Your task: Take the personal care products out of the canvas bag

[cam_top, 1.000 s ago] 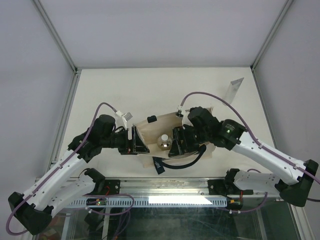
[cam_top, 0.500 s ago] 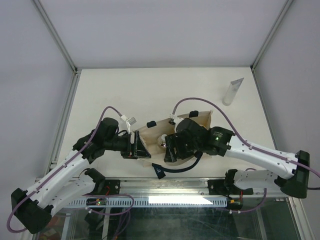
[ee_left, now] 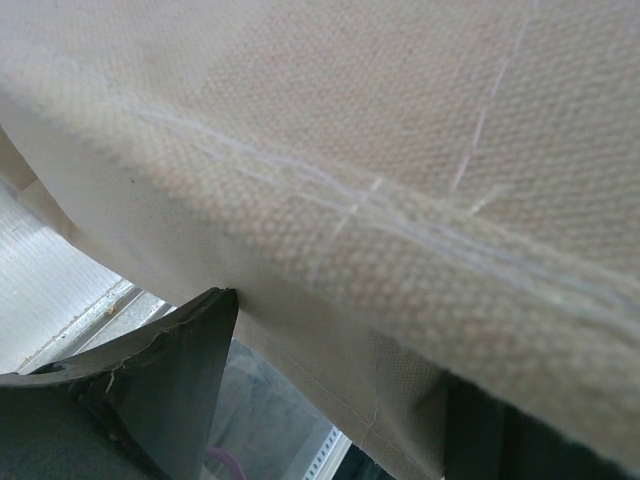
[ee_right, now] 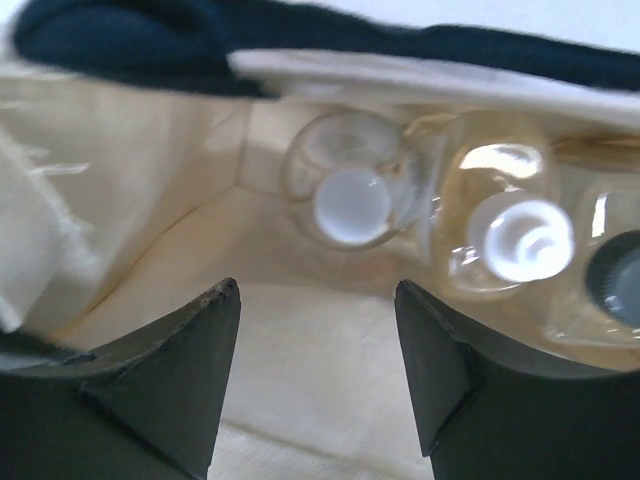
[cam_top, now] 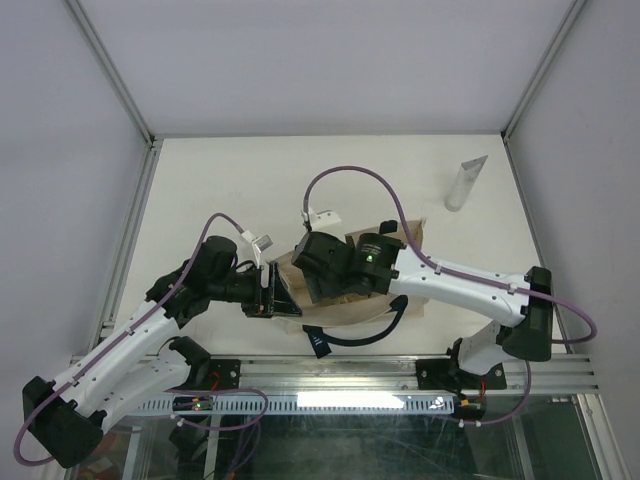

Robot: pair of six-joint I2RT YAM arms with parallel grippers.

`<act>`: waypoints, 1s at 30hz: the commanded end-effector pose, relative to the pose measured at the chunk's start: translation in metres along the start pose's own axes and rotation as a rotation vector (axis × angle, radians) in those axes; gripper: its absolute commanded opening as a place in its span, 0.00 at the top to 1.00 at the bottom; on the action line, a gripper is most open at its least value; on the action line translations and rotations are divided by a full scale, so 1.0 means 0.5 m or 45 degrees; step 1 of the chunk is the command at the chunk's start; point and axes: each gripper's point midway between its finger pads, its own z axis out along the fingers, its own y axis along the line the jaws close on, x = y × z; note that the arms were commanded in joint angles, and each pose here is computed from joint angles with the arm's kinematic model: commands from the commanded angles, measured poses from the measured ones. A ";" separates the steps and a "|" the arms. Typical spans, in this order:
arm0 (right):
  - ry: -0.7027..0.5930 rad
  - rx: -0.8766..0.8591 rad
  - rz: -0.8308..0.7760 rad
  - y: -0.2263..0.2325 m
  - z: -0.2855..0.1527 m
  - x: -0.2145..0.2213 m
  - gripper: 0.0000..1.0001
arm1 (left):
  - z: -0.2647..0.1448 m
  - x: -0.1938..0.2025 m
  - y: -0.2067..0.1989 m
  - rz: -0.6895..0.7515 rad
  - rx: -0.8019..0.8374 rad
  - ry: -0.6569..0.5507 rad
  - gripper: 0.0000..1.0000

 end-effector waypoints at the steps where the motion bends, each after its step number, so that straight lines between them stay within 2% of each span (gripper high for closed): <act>1: -0.174 0.211 -0.063 -0.065 0.003 -0.065 0.35 | 0.009 -0.002 0.035 -0.014 -0.092 -0.025 0.27; 6: -0.250 0.144 -0.041 -0.053 0.037 -0.088 0.37 | 0.009 -0.004 0.031 -0.002 -0.089 -0.024 0.27; 10: -0.275 0.059 -0.042 -0.034 0.081 -0.069 0.40 | 0.009 -0.005 0.032 -0.006 -0.092 -0.027 0.27; 21: -0.410 0.048 -0.025 -0.061 0.129 -0.043 0.48 | 0.005 -0.012 0.020 0.006 -0.081 -0.039 0.27; 23: -0.417 0.068 -0.041 -0.069 0.131 -0.037 0.48 | 0.005 -0.013 0.021 0.011 -0.088 -0.037 0.27; 26: -0.441 0.078 -0.091 -0.073 0.139 -0.018 0.40 | 0.005 -0.017 0.019 0.020 -0.092 -0.037 0.27; 30: -0.478 0.076 -0.163 -0.072 0.150 -0.001 0.40 | 0.006 -0.018 0.017 0.026 -0.091 -0.035 0.27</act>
